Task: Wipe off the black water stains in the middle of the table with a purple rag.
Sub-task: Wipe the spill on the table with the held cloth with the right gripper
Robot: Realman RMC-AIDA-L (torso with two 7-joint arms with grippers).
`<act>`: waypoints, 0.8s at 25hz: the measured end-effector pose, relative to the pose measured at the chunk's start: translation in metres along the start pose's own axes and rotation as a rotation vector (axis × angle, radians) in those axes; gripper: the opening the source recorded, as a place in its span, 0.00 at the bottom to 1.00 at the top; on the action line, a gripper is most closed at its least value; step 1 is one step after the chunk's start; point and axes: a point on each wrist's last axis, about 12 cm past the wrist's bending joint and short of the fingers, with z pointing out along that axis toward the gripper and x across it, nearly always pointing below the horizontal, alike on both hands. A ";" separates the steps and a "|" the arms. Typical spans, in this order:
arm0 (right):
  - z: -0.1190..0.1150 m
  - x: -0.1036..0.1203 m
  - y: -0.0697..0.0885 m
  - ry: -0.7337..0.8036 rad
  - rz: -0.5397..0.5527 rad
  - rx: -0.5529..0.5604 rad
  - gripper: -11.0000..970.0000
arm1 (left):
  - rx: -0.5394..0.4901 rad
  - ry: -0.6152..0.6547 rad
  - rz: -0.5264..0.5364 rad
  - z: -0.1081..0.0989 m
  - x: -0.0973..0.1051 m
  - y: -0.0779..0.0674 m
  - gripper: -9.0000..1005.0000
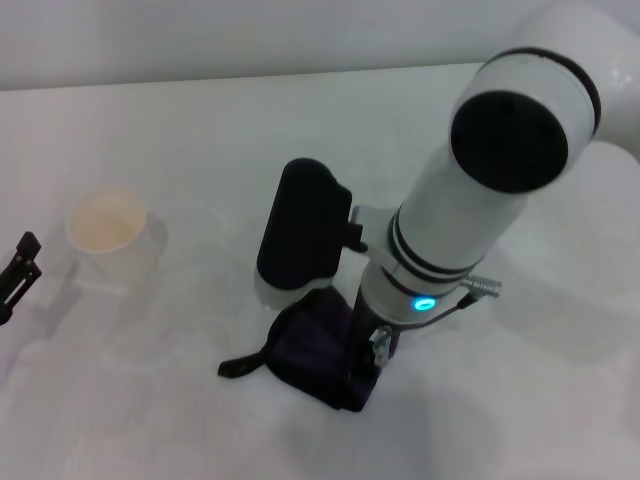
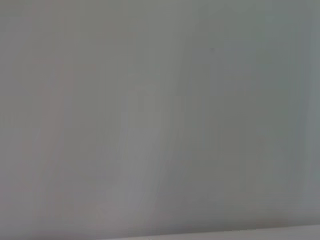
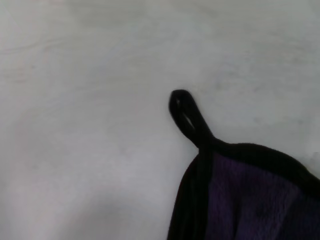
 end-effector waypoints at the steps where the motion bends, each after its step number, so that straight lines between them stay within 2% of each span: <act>1: 0.000 0.000 0.003 -0.006 -0.005 -0.003 0.10 | -0.002 0.003 -0.002 0.000 0.001 0.000 0.87; 6: -0.002 -0.001 0.002 -0.019 -0.016 0.027 0.10 | -0.008 0.029 0.004 0.002 0.004 -0.001 0.87; 13: -0.012 0.003 -0.041 0.007 0.012 0.220 0.09 | -0.001 0.045 -0.003 0.007 0.006 -0.004 0.87; 16: -0.016 0.005 -0.057 0.012 0.044 0.265 0.09 | -0.003 0.051 -0.009 0.006 0.007 -0.005 0.87; 18: -0.016 0.006 -0.064 0.014 0.056 0.276 0.09 | -0.003 0.052 -0.011 0.006 0.008 -0.005 0.87; 20: -0.014 0.006 -0.062 0.015 0.046 0.264 0.09 | -0.003 0.055 -0.014 0.006 0.008 -0.006 0.87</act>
